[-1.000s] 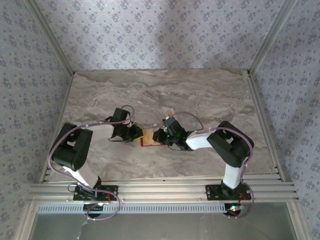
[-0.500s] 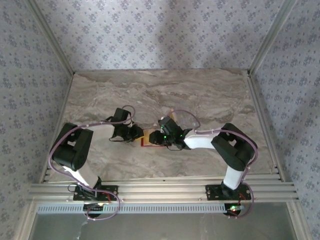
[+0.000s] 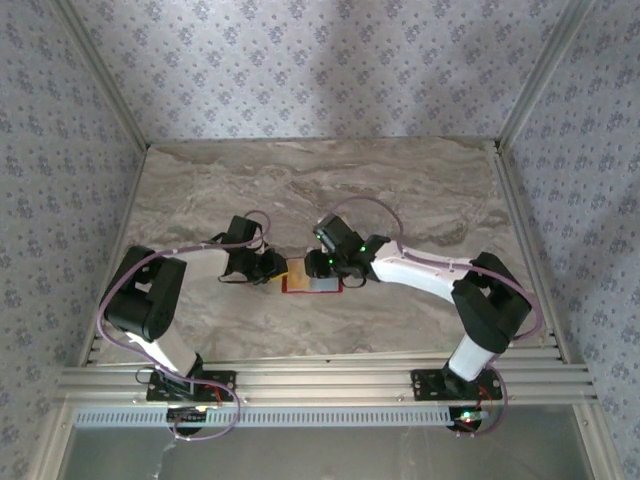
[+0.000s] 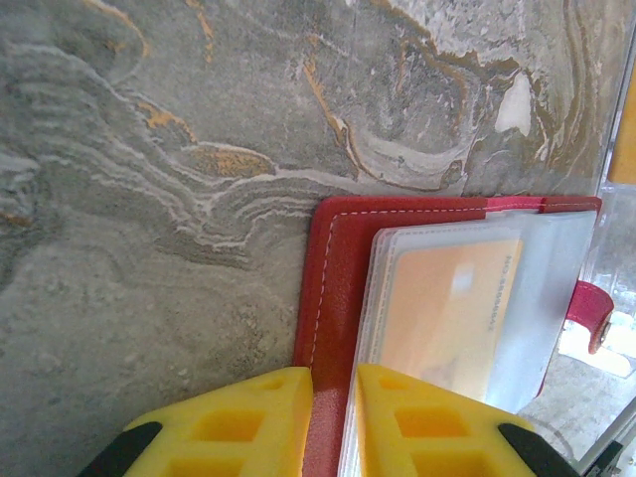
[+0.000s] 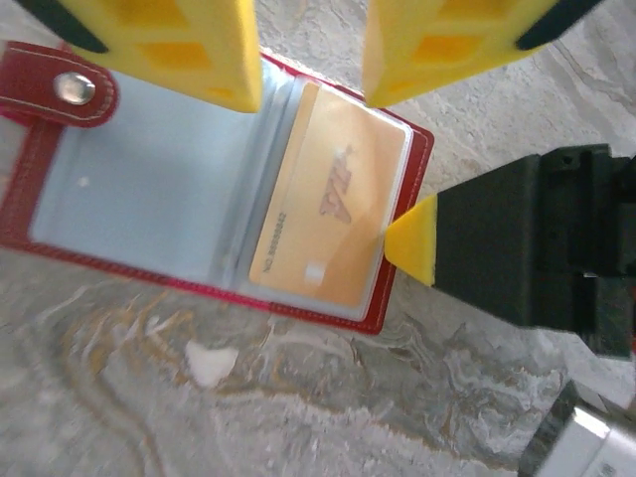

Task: Put the credit cards into the card holder
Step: Insert the credit card into the card slot, then flip over the card slot in the card holder.

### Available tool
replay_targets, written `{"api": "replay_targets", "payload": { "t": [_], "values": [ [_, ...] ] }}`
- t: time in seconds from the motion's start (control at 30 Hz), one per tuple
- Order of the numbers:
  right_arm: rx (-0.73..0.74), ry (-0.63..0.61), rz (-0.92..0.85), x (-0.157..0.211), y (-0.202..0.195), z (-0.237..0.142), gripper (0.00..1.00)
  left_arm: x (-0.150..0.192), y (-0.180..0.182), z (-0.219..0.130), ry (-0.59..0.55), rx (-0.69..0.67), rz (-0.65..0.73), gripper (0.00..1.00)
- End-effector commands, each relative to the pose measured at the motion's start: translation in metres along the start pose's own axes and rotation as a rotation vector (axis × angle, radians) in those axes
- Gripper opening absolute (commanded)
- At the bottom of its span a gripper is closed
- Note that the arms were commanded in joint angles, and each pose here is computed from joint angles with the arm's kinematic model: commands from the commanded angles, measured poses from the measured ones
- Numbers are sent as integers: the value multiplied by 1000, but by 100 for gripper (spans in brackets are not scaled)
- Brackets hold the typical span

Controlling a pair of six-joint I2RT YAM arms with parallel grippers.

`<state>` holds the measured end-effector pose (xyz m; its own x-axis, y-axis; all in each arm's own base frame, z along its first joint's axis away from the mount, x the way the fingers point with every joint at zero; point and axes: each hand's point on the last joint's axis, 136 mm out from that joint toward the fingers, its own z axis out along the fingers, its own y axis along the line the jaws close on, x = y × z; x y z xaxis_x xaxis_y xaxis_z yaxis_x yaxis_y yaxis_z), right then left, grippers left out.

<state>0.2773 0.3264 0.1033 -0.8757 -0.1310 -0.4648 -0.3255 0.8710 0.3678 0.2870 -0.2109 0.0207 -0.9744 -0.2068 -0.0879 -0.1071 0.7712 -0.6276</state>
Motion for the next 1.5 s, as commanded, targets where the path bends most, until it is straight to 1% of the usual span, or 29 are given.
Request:
{"api": "replay_targets", "payload": {
  "t": [0.0, 0.13, 0.23, 0.53, 0.7, 1.0, 1.23, 1.3, 1.47],
  "values": [
    [178, 73, -120, -3, -27, -6, 28, 19, 24, 7, 61, -88, -44, 21],
    [227, 113, -174, -8, -33, 4, 26, 18, 25, 6, 57, -87, -45, 21],
    [259, 164, -192, -2, -39, 12, 26, 19, 25, 6, 58, -86, -46, 21],
    [329, 204, -195, 4, -56, 31, 32, 18, 24, 6, 59, -81, -47, 21],
    [349, 210, -210, 5, -63, 41, 36, 19, 24, 5, 58, -82, -46, 21],
    [361, 186, -223, -5, -69, 46, 36, 18, 25, 5, 59, -82, -49, 21],
    [365, 187, -228, -6, -72, 47, 35, 18, 24, 5, 58, -81, -48, 21],
    [344, 161, -224, -12, -66, 48, 35, 19, 25, 6, 60, -83, -49, 21],
    [326, 181, -222, -9, -65, 52, 35, 18, 24, 5, 59, -80, -47, 21]
  ]
}}
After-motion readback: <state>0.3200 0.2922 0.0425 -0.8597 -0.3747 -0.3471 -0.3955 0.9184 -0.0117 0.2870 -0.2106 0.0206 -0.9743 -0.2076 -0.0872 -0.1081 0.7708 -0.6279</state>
